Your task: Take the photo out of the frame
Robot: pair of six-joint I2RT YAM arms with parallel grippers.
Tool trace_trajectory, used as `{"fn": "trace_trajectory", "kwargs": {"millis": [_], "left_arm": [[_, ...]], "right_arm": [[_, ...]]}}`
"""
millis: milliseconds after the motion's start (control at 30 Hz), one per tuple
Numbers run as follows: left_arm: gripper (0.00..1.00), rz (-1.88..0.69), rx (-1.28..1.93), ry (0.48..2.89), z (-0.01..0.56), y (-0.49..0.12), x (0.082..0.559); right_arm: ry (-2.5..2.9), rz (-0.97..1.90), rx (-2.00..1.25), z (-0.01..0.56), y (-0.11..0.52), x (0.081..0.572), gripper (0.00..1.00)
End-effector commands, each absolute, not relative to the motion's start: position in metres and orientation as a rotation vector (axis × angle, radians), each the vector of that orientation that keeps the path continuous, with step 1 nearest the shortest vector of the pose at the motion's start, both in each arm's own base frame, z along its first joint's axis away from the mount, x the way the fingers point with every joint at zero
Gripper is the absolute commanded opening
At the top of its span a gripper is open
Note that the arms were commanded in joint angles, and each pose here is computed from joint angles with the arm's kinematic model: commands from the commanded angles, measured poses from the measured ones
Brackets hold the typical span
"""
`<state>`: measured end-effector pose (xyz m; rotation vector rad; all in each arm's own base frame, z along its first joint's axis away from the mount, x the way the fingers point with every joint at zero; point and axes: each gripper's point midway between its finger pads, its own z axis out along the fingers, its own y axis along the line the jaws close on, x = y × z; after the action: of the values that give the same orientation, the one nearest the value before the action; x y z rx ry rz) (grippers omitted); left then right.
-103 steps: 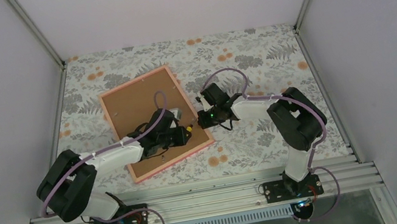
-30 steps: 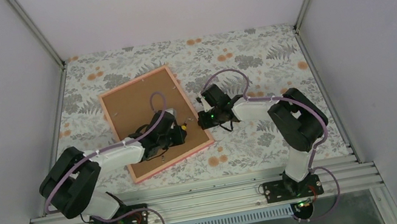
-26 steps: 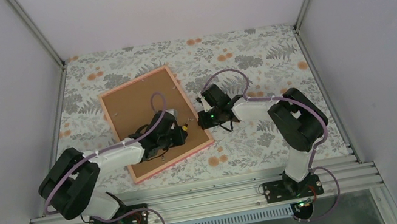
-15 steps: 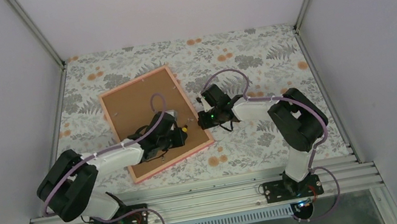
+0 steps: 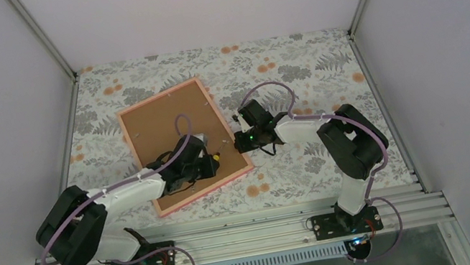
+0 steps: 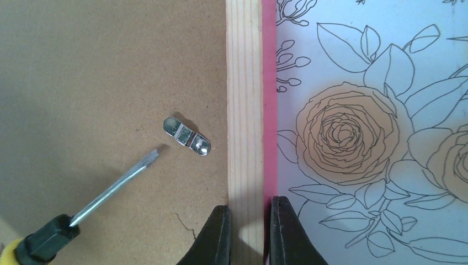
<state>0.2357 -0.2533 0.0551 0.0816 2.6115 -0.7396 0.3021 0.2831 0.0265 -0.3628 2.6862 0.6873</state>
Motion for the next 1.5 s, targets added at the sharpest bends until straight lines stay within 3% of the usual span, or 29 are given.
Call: {"fn": "trace_trajectory", "kwargs": {"millis": [0,567,700,833,1100,1467], "left_arm": [[0.02,-0.733,0.08,2.6,0.064,-0.249,0.232],[0.02,-0.711,0.08,2.54,0.081,-0.243,0.241],[0.02,-0.718,0.085,2.533,0.083,-0.244,0.243],[0.02,-0.719,0.086,2.525,0.085,-0.244,0.246],[0.02,-0.716,0.082,2.501,0.09,-0.238,0.258],[0.02,-0.736,0.111,2.463,0.099,-0.238,0.279]], "right_arm": [[2.79,0.65,-0.381,0.013,0.273,0.275,0.04],[2.825,0.519,-0.376,0.019,0.226,0.241,0.04],[2.795,0.507,-0.369,0.03,0.221,0.245,0.1],[2.738,0.537,-0.377,0.047,0.227,0.258,0.22],[2.642,0.555,-0.384,0.07,0.244,0.309,0.3],[2.618,0.566,-0.376,0.056,0.267,0.372,0.31]]}}
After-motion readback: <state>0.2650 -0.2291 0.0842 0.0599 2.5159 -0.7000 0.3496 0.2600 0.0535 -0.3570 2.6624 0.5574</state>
